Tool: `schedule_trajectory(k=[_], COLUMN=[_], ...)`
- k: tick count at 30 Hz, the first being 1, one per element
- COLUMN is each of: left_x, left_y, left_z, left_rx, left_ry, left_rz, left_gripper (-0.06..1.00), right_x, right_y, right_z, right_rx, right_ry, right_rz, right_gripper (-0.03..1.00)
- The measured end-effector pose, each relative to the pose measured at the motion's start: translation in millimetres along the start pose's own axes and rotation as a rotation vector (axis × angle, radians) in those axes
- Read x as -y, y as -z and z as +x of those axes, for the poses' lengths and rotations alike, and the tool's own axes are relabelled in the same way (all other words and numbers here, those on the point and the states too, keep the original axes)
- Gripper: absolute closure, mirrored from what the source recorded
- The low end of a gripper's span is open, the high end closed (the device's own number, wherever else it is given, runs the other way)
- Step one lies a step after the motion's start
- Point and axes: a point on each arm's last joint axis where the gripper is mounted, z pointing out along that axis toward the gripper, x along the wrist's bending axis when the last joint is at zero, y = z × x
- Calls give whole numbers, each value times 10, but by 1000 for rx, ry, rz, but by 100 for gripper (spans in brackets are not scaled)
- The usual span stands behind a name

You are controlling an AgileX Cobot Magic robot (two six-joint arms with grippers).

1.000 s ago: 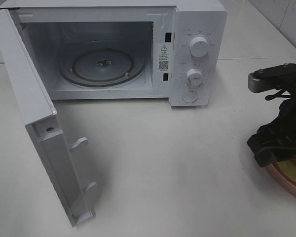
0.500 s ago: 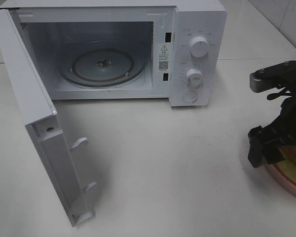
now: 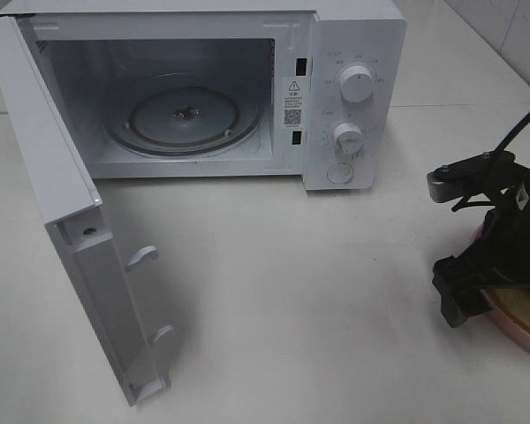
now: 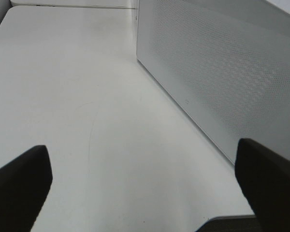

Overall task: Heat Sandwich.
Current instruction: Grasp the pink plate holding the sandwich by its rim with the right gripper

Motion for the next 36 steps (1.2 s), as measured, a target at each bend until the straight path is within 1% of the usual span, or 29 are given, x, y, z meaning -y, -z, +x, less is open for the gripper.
schedule_trajectory(k=[6,16,21,36], left_x=[0,0,0,0], left_y=[0,0,0,0], left_z=[0,0,0,0], left_rx=[0,0,0,0], left_ry=[0,0,0,0], left_rz=[0,0,0,0], left_gripper=[-3,-3,-3,-3], right_x=[-25,-49,-62,-76], right_y=[-110,-291,-304,-305], right_z=[-9,15,19,21], right_rx=[20,16,13,11], right_ry=[0,-3,-2,-3], right_rz=[19,56,46,31], right_gripper=[6,8,9,17])
